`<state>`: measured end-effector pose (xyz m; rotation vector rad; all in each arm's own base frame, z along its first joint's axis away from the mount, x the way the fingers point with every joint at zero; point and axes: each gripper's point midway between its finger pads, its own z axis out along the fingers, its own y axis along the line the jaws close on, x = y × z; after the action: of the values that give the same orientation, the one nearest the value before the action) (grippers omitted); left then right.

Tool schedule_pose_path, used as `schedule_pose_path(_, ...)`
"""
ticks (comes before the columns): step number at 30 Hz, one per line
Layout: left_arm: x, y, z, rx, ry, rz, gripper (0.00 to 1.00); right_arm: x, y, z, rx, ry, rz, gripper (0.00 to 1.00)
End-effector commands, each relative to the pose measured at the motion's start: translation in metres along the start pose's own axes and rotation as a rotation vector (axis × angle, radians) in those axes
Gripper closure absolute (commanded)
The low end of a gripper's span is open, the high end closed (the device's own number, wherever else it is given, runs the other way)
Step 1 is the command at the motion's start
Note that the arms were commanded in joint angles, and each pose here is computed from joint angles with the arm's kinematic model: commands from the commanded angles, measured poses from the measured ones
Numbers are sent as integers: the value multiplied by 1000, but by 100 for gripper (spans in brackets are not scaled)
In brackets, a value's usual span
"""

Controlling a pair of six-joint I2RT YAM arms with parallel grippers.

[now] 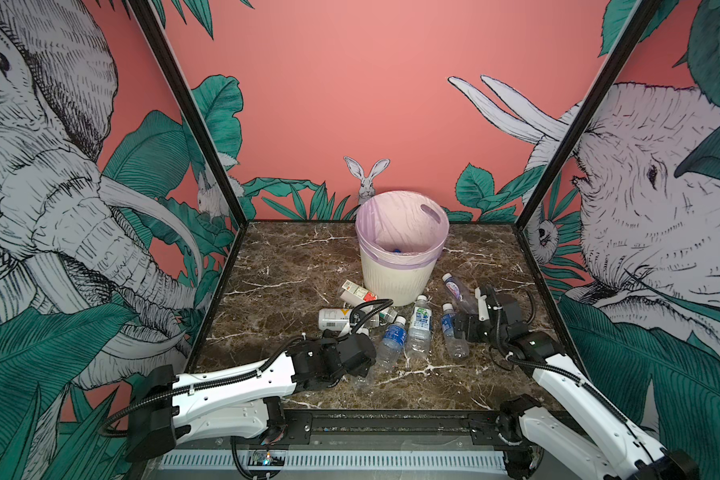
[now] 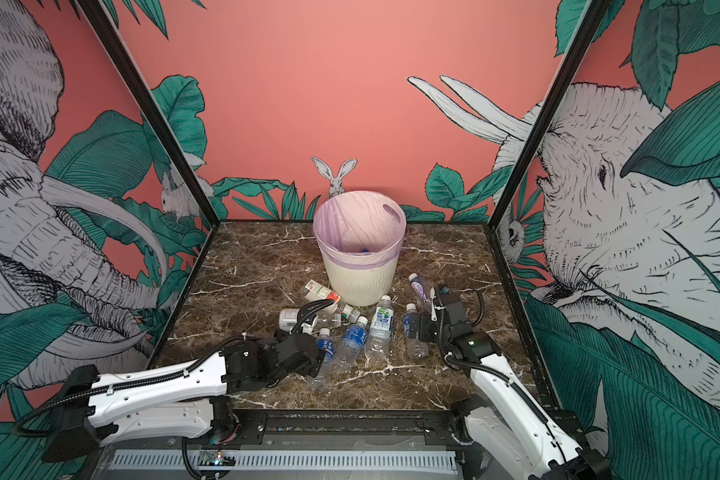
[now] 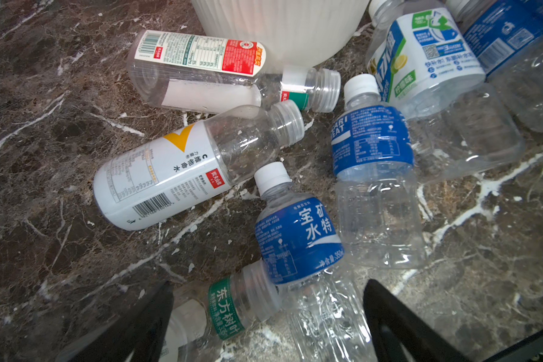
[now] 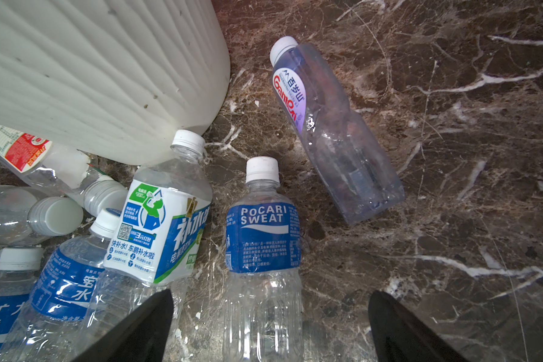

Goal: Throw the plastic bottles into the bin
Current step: 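Move the left gripper down over the blue-label water bottle nearest the robot, then close the left gripper on the blue-label water bottle and lift it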

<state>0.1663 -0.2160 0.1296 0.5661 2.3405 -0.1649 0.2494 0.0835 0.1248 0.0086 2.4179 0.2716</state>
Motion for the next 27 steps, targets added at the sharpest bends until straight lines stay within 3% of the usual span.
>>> schedule_pose_path(1, 2, 9, -5, -13, 0, 4, 4, -6, 2, -1, -10, -23, 7, 1)
schedule_pose_path(10, 27, -23, 5, 114, 139, -43, 4, -6, 1, -1, -8, -21, 8, 1)
schedule_pose_path(27, 71, -37, -2, 192, 312, -141, 4, -7, 3, -1, -19, -23, 11, 1)
